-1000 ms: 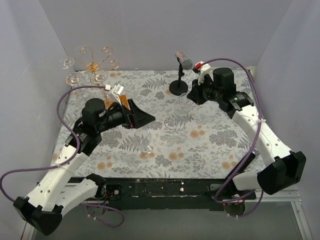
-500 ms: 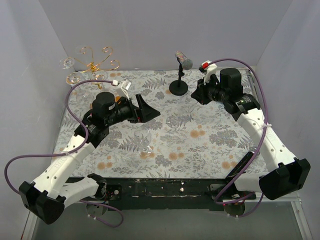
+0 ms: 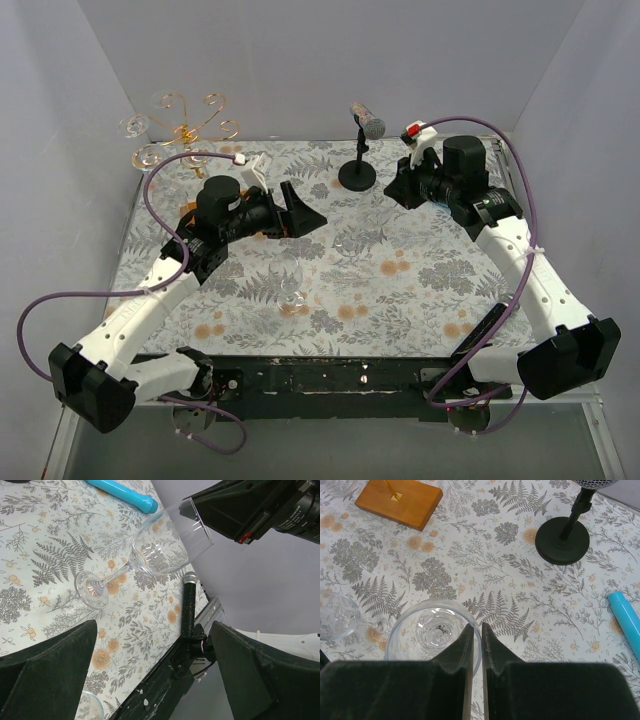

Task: Place the wine glass upside down on the wine glass rack
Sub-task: Pick up the wine glass at the center of the board, then turn the wine glass upside down at the wine rack.

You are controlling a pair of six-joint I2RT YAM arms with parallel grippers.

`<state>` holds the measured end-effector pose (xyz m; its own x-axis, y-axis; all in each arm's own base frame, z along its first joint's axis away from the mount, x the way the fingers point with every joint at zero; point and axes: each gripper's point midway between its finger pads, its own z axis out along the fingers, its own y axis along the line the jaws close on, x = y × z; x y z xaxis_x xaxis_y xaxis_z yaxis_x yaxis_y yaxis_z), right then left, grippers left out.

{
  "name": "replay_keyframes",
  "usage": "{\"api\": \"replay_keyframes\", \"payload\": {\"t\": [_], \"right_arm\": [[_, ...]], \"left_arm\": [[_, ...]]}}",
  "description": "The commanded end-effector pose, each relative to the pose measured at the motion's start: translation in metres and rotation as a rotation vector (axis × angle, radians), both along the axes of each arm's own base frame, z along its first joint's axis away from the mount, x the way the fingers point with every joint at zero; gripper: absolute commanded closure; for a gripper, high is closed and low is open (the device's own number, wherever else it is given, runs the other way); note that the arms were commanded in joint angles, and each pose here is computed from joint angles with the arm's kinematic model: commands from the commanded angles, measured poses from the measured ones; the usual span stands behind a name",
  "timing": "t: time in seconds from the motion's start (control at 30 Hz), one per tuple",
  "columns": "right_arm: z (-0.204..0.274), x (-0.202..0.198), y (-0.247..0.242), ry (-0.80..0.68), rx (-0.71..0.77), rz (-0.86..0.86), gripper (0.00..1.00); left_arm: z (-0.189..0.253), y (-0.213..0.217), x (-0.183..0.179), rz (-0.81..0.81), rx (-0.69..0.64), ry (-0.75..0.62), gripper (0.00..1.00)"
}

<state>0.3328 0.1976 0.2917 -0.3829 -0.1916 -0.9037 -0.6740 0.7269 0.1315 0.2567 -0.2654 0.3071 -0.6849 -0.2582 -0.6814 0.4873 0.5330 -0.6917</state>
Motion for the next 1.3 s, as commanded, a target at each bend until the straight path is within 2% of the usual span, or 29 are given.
{"api": "replay_keyframes", "payload": {"t": [0.0, 0.8, 1.1, 1.27], "right_arm": [[0.039, -0.001, 0.002, -0.083, 0.067, 0.01, 0.99], [0.059, -0.001, 0.0, -0.107, 0.098, 0.02, 0.99], [0.101, 0.004, -0.005, -0.192, 0.131, 0.012, 0.99], [0.125, 0.005, -0.003, -0.219, 0.177, 0.015, 0.99]], "left_arm": [[0.023, -0.002, 0.006, 0.003, -0.019, -0.076, 0.02], [0.001, -0.019, 0.032, 0.001, -0.006, -0.043, 0.02], [-0.011, -0.025, 0.04, 0.029, -0.028, 0.043, 0.02], [-0.012, -0.032, 0.043, 0.027, -0.083, 0.093, 0.02]]}}
